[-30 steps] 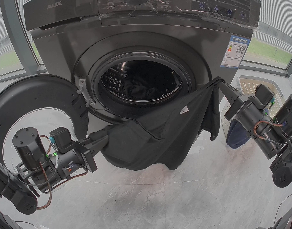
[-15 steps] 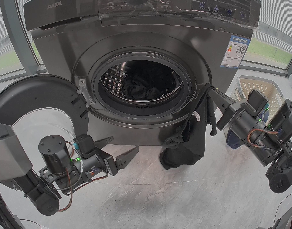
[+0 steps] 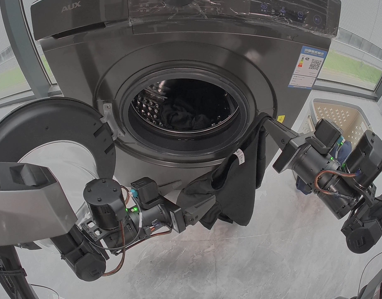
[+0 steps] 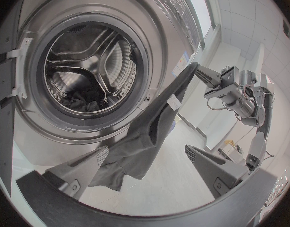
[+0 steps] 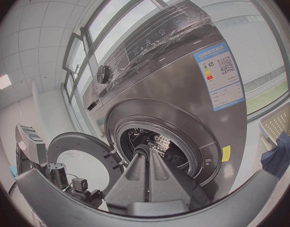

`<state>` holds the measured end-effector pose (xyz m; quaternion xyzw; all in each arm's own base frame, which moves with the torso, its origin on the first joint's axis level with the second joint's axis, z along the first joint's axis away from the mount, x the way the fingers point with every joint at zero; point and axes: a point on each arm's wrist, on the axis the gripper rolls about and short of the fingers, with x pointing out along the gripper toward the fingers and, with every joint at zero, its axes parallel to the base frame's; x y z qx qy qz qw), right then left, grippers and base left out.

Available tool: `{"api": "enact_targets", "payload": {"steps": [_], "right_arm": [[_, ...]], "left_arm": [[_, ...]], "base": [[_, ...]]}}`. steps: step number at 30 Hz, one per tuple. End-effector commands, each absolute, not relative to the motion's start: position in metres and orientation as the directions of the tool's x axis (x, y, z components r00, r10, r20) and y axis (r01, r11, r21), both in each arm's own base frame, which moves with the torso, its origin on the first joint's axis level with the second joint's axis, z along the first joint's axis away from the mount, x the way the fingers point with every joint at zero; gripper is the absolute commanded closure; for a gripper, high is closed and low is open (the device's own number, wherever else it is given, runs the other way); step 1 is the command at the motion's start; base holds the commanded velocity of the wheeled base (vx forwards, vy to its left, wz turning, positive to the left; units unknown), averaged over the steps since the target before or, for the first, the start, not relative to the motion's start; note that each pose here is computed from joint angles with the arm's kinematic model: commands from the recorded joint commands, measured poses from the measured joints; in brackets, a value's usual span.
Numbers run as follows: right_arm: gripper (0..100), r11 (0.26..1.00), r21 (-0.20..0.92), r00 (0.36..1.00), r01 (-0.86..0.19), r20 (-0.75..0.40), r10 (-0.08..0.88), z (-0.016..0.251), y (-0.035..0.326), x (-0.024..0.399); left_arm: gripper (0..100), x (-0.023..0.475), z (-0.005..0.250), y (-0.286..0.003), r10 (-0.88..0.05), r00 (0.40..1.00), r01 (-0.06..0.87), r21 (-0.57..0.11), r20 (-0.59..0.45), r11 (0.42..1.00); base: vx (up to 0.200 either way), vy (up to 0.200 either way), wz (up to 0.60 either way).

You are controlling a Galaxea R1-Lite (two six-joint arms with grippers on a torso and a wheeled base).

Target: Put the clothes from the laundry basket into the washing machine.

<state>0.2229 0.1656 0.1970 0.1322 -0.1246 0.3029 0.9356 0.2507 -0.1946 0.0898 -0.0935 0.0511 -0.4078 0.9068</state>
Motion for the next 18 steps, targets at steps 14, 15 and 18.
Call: {"api": "enact_targets", "payload": {"steps": [14, 15, 18], "right_arm": [[100, 0.772, 0.175, 0.777, -0.611, 0.318, 0.543, 0.197, 0.17, 0.223], [100, 0.772, 0.175, 0.777, -0.611, 0.318, 0.543, 0.197, 0.17, 0.223], [100, 0.772, 0.175, 0.777, -0.611, 0.319, 0.543, 0.197, 0.17, 0.223]], "left_arm": [[0, 0.279, 0.052, -0.214, -0.754, 0.653, 0.746, -0.107, -0.07, 0.657], [0, 0.281, 0.051, -0.216, -0.755, 0.652, 0.748, -0.102, -0.067, 0.656], [0, 0.286, 0.044, -0.22, -0.754, 0.653, 0.749, -0.086, -0.072, 0.657]], "base": [[0.0, 0.0, 0.0], [0.0, 0.0, 0.0], [0.0, 0.0, 0.0]]}}
